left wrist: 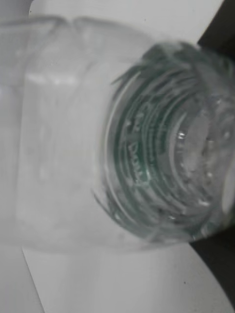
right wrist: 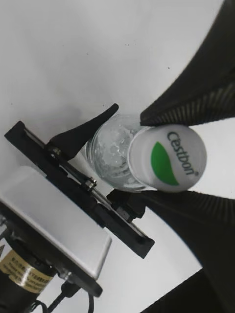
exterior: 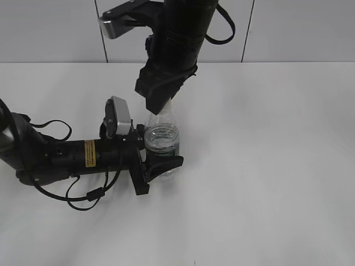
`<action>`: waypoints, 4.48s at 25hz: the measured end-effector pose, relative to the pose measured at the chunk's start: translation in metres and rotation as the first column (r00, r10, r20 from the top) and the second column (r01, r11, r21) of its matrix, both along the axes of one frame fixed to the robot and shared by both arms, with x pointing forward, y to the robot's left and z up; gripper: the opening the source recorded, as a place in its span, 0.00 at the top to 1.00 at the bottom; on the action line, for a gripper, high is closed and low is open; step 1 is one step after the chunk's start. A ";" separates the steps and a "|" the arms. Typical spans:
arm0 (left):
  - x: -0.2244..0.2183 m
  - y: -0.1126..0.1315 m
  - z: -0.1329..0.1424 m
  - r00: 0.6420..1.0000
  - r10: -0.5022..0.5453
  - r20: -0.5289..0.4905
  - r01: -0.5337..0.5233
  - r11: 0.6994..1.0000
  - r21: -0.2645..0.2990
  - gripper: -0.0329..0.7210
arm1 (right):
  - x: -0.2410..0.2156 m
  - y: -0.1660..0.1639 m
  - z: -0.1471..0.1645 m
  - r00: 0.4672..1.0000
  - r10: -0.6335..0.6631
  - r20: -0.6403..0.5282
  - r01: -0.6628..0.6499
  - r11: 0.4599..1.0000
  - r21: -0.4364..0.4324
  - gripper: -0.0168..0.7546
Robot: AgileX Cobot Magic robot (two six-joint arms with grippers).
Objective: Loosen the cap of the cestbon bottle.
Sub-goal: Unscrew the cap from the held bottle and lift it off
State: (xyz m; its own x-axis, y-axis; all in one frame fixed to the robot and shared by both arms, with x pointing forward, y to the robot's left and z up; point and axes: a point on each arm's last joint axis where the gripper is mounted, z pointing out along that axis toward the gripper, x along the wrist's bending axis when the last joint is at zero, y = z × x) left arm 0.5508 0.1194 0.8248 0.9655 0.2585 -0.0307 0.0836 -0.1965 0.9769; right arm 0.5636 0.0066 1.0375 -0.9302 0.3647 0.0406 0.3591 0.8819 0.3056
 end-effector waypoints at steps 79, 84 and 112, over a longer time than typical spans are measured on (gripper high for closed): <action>0.000 0.000 -0.001 1.000 -0.001 -0.002 0.001 1.000 0.007 0.41 | -0.006 -0.006 0.025 0.829 -0.537 -0.160 0.549 0.835 0.043 0.21; 0.000 0.000 -0.001 1.000 -0.001 -0.002 0.001 1.000 0.007 0.41 | -0.004 -0.005 0.019 0.825 -0.542 -0.162 0.553 0.833 0.029 0.21; 0.000 0.000 -0.001 1.000 0.000 -0.002 0.000 1.000 0.007 0.41 | 0.001 -0.001 0.000 0.847 -0.509 -0.149 0.514 0.858 -0.013 0.31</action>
